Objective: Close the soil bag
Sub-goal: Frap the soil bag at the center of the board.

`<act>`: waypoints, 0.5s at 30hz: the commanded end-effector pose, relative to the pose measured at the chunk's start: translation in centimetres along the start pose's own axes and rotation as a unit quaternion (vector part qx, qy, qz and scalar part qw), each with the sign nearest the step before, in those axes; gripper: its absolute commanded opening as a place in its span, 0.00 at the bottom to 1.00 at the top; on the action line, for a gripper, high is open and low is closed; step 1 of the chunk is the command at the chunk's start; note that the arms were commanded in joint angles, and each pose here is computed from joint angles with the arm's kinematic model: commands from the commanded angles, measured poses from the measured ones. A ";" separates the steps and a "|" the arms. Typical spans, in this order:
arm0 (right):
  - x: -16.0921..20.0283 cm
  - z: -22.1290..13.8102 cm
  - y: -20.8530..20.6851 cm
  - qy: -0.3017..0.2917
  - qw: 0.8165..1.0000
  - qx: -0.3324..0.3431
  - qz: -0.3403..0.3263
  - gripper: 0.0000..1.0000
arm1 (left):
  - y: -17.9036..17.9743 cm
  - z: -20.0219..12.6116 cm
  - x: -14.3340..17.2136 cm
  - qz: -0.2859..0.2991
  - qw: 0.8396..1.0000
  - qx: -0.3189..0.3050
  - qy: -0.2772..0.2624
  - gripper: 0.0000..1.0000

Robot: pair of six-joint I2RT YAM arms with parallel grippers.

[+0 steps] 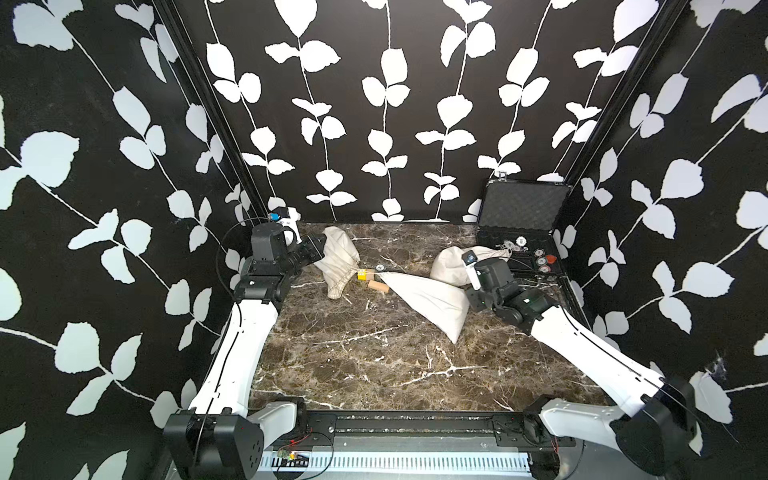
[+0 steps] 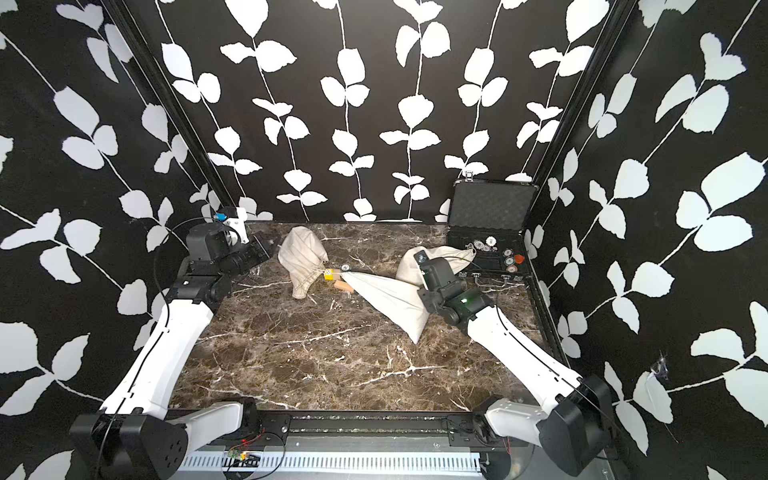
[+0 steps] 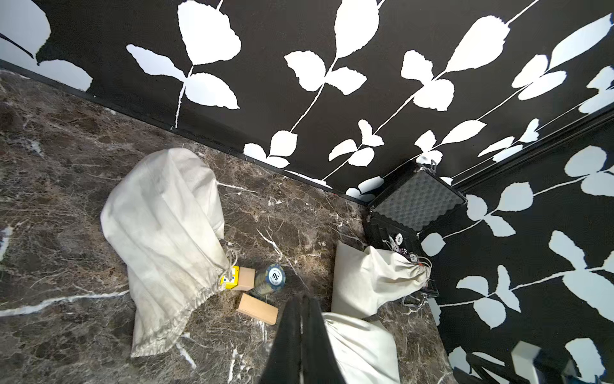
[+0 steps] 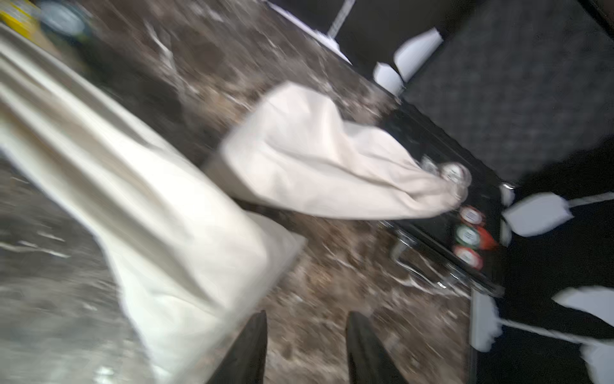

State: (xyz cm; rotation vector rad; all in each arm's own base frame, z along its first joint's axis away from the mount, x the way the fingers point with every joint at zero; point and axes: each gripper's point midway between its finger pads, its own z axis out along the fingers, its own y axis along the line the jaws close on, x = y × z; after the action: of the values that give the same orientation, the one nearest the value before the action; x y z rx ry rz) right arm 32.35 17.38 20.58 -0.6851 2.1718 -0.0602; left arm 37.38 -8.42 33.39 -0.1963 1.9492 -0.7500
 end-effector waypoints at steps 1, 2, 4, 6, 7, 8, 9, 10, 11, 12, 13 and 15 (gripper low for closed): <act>-8.3 0.2 6.1 -0.137 0.985 -0.103 -0.014 0.57 | -2.3 -2.5 -2.2 0.031 0.999 0.019 -0.036 0.00; -9.4 0.6 7.8 -0.147 0.981 -0.124 -0.028 0.61 | -2.5 -2.6 -2.4 0.032 0.999 0.020 -0.038 0.00; -11.1 1.8 10.9 -0.154 0.974 -0.151 -0.063 0.68 | -2.8 -3.0 -2.7 0.033 0.998 0.022 -0.042 0.00; -12.5 2.9 13.2 -0.158 0.969 -0.164 -0.096 0.72 | -2.9 -3.2 -2.8 0.032 0.998 0.024 -0.045 0.00; -13.7 3.4 14.7 -0.163 0.964 -0.176 -0.113 0.74 | -3.1 -3.2 -2.8 0.031 0.998 0.027 -0.045 0.00; -14.4 3.6 15.6 -0.167 0.961 -0.184 -0.125 0.75 | -3.2 -3.3 -2.8 0.030 0.998 0.030 -0.044 0.00; -15.0 3.8 16.4 -0.170 0.957 -0.189 -0.136 0.76 | -3.3 -3.3 -2.8 0.030 0.998 0.032 -0.044 0.00; -15.4 4.0 17.1 -0.172 0.954 -0.195 -0.146 0.76 | -3.4 -3.3 -2.9 0.029 0.998 0.033 -0.044 0.00; -15.8 4.3 17.5 -0.173 0.953 -0.197 -0.153 0.76 | -3.4 -3.3 -2.9 0.029 0.998 0.033 -0.044 0.00; -15.9 4.7 18.1 -0.168 0.952 -0.201 -0.159 0.76 | -3.4 -3.3 -2.9 0.029 0.998 0.034 -0.045 0.00; -16.3 5.0 18.4 -0.167 0.951 -0.202 -0.163 0.75 | -3.5 -3.3 -2.9 0.027 0.998 0.036 -0.044 0.00; -16.4 6.0 18.8 -0.157 0.952 -0.200 -0.171 0.69 | -3.6 -3.3 -3.0 0.027 0.998 0.040 -0.045 0.00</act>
State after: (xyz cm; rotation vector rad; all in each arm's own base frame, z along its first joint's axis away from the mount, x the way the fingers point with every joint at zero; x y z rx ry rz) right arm 35.90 41.51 21.85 -1.1813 1.8059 0.2995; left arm 35.92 -8.48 36.61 -0.1580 1.8809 -0.7547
